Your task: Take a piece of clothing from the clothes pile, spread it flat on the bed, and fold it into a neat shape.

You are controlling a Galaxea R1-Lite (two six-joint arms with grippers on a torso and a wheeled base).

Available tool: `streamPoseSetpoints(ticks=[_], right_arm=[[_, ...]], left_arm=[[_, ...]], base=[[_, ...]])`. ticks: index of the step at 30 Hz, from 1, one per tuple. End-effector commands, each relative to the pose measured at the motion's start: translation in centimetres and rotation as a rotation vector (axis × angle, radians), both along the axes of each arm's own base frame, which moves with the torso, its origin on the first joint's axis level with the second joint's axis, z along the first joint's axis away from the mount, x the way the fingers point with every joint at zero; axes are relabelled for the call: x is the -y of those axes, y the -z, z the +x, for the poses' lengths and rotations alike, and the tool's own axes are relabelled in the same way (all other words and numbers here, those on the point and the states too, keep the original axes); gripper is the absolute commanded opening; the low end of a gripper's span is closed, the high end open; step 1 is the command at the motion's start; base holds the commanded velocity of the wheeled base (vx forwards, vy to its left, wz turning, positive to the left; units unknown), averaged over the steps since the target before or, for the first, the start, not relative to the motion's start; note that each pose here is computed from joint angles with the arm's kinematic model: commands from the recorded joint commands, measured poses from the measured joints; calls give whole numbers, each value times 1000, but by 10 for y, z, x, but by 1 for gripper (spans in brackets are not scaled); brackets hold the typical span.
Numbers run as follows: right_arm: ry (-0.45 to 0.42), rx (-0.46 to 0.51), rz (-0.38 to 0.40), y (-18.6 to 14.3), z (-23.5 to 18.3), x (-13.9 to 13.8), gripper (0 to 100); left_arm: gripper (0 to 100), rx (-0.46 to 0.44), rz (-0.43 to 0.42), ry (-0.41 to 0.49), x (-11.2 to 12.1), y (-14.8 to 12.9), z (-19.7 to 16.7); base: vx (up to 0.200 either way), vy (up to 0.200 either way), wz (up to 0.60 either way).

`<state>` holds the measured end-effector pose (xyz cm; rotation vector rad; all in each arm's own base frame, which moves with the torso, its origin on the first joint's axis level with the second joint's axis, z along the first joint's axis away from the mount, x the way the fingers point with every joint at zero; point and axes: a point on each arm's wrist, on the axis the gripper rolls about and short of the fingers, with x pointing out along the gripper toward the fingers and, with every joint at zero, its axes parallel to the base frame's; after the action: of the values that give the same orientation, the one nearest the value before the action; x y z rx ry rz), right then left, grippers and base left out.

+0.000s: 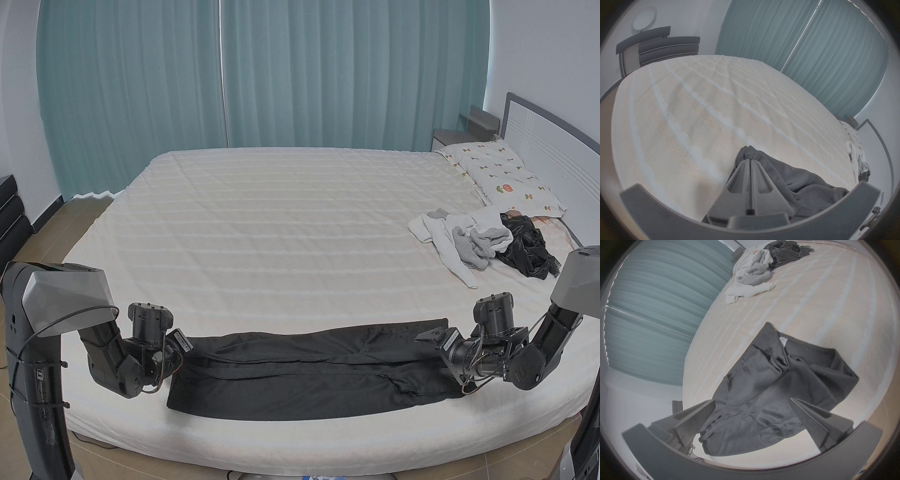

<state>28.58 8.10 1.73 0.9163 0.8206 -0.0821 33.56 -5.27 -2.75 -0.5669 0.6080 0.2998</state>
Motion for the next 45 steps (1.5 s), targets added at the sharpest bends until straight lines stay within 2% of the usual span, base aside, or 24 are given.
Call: streamPoseSetpoints(ticks=[1, 8, 14, 23, 24, 36, 41, 45], right_arm=[[-20, -17, -5, 5, -3, -14, 100], [21, -24, -6, 15, 9, -22, 100], [65, -20, -42, 20, 24, -29, 100], [84, -47, -38, 24, 31, -33, 100], [87, -47, -38, 25, 32, -32, 0], [87, -67, -48, 23, 31, -31, 0], [98, -38, -38, 13, 33, -27, 0], [116, 18, -18, 0, 45, -23, 0]], left_arm=[[0, 18, 1, -2, 1, -6, 0], [0, 33, -2, 1, 2, -9, 0], [0, 40, -3, -1, 1, -12, 0], [0, 52, -4, -1, 1, -17, 0], [0, 52, -4, -1, 1, -17, 0], [0, 52, -2, -2, 1, -17, 0], [0, 69, -3, -1, 1, -20, 3], [0, 108, 36, 6, -6, -23, 12]], base=[[0, 0, 0], [0, 0, 0], [0, 0, 0], [0, 0, 0], [0, 0, 0], [0, 0, 0], [0, 0, 0], [0, 0, 0]])
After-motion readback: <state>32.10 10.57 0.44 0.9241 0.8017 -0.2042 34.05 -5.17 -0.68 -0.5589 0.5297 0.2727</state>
